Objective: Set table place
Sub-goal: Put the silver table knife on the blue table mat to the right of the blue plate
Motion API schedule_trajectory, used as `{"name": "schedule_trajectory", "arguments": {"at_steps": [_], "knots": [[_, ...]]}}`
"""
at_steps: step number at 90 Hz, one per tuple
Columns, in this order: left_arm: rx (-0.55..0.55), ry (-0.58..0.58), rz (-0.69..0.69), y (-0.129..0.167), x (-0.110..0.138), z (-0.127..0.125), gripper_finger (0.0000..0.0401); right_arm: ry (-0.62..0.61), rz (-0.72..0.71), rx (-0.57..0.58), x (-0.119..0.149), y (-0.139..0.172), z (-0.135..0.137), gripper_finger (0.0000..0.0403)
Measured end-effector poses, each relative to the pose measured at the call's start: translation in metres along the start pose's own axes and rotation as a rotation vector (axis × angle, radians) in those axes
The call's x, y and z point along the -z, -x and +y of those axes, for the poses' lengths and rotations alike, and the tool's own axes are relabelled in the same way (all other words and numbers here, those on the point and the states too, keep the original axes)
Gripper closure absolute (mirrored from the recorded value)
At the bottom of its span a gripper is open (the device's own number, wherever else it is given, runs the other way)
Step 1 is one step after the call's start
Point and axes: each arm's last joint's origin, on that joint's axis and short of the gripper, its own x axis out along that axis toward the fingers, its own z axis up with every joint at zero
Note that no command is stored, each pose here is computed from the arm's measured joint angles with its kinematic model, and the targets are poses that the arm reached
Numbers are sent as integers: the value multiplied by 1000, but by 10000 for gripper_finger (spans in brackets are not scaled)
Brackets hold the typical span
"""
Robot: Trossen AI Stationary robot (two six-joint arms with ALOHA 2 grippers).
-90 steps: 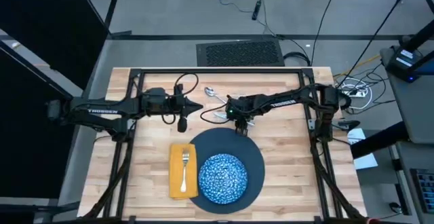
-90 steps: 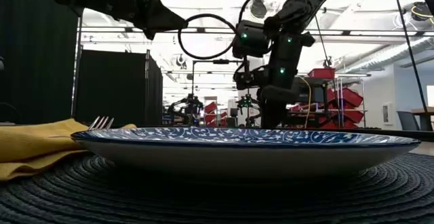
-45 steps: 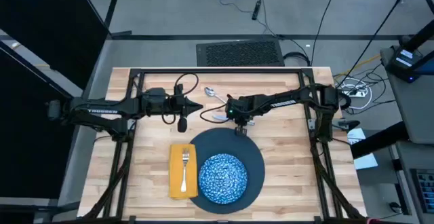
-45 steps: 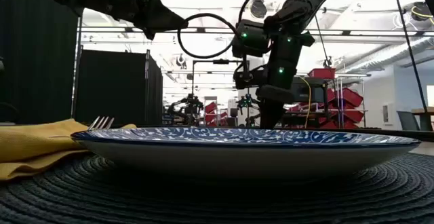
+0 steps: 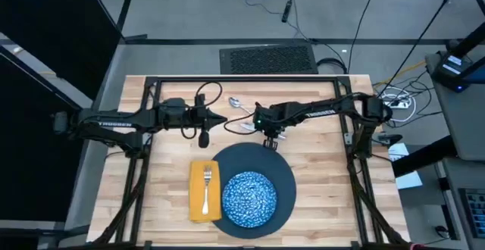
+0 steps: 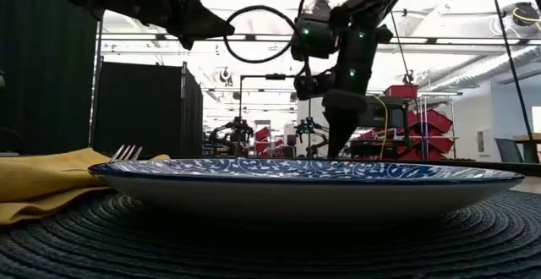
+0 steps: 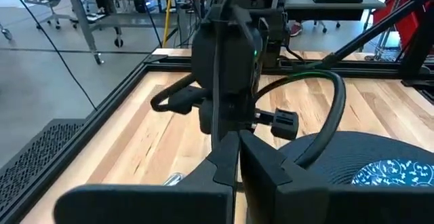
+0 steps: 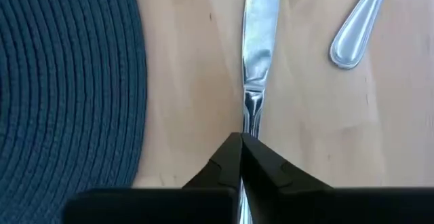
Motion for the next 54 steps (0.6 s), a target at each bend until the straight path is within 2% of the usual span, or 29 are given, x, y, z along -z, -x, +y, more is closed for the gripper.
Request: {"name": "schedule_trajectory", "arguments": {"at_steps": [12,20,43,54], "knots": [[0,0,0,0,0,0,401,6,3,-6,0,-1,-1,402],[0,0,0,0,0,0,401,21,-3,-6,-1,-1,-2,388],[1,0,0,0,0,0,401,1,-7,-5,-1,-1,-6,293],[1,0,0,0,0,0,401,1,-8,-5,-1,-1,-6,262]]}}
